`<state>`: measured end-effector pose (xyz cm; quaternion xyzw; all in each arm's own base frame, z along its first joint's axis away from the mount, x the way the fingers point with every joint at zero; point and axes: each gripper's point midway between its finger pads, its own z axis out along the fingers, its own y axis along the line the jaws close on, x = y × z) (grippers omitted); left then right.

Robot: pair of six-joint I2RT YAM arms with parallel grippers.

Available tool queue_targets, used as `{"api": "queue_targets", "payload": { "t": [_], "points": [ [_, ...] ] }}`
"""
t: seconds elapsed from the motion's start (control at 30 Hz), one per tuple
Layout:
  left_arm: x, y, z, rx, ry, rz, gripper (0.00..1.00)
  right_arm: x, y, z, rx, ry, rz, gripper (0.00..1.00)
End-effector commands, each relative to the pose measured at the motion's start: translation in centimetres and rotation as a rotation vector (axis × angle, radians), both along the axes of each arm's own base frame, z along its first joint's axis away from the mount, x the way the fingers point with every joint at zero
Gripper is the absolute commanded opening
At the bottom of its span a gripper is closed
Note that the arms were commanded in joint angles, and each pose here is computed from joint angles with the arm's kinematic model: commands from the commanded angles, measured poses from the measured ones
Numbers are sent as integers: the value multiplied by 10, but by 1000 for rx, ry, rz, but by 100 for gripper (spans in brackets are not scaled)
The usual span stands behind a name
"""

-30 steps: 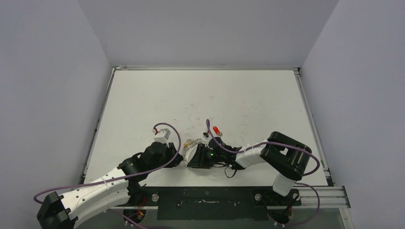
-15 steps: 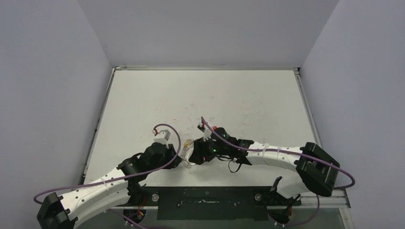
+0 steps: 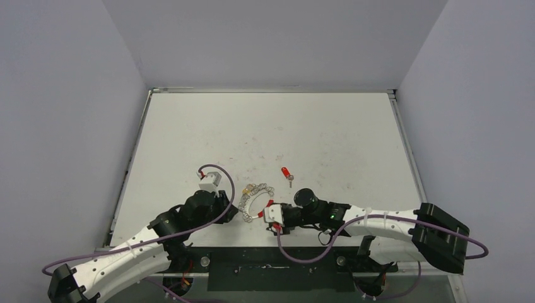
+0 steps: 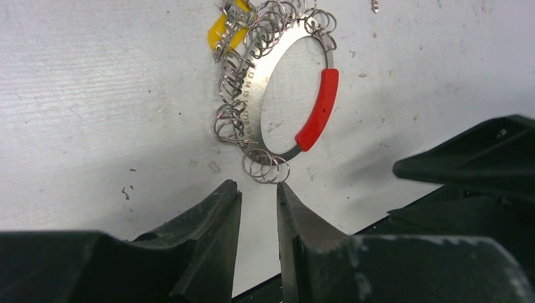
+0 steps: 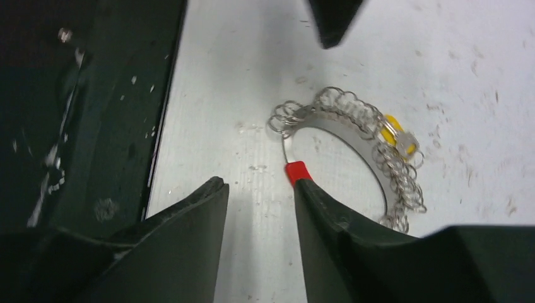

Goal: Put the keys on the keyring

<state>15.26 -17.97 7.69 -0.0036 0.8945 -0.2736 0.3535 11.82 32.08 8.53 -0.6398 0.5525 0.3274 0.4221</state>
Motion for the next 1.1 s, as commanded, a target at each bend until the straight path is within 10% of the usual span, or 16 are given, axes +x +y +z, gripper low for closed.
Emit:
{"api": "queue_targets", "payload": {
  "t": [0.0,0.77,1.07],
  "points": [
    [4,-1,11,-18,-47,-2,26,-19,15,-5,-22,-419,357,41],
    [5,-4,12,-40,-57,-7,26,15,49,-58,-248,-787,250,39],
    [6,-5,14,-40,-59,-10,26,22,50,-68,-284,-796,225,23]
  ]
}}
